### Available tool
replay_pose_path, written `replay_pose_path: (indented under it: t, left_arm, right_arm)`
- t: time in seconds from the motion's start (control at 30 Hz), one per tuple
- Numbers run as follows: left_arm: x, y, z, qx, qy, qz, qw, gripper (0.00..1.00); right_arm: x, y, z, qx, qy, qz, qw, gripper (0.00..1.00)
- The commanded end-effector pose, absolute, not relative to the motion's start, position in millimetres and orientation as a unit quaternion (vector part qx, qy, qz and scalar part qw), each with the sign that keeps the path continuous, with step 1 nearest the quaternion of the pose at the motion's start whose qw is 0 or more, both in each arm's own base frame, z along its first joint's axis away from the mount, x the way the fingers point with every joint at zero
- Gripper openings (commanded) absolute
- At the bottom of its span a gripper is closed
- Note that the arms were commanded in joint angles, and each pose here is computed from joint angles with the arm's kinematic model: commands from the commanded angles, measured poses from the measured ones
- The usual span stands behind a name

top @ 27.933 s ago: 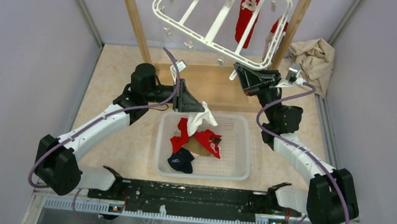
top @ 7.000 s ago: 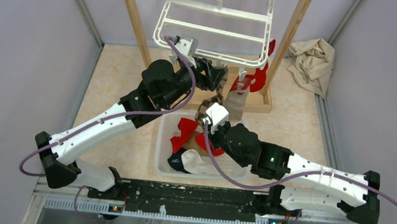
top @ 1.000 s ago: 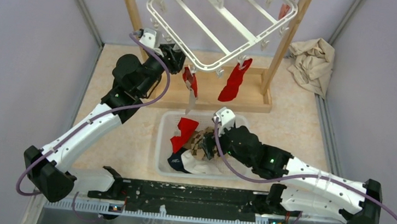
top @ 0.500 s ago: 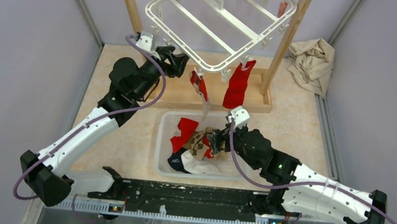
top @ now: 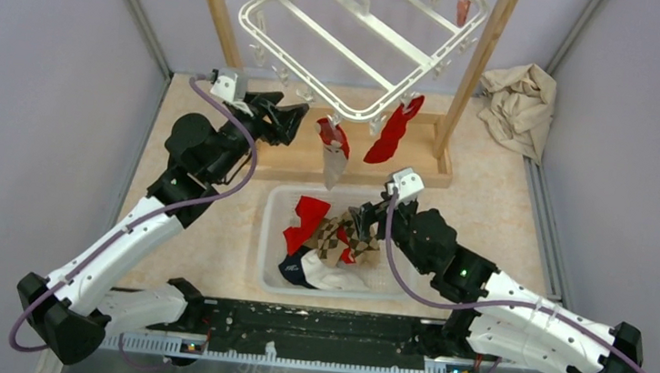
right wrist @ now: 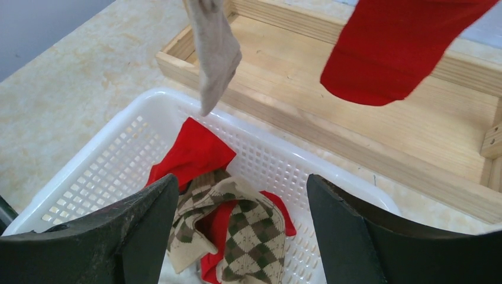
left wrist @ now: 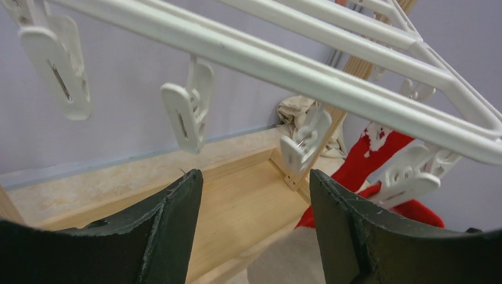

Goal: Remove the socks clipped to the hanger
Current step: Place the sock in the bin, then remove the sock from the hanger.

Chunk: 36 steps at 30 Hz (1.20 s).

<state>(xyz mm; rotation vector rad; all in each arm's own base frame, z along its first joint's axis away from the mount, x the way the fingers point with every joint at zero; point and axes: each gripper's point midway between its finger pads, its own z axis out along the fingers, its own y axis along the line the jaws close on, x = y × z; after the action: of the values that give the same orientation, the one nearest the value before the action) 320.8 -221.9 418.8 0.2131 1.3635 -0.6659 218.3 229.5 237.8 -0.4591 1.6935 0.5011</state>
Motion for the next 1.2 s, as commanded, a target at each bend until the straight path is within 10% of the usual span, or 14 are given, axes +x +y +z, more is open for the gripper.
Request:
replay_pose_path:
  t: [0.0, 1.17]
  left_arm:
    - [305.5, -221.3, 408.6, 0.098, 0.619, -0.329, 0.706, 0.73]
    - [296.7, -264.8, 276.0, 0.189, 0.637, -0.387, 0.640, 0.99]
  right_arm:
    - [225.1, 232.7, 284.0, -0.187, 0.696, 0.236, 0.652, 0.79]
    - [223.2, 204.1, 295.9, -0.167, 0.670, 0.307, 0.655, 0.79]
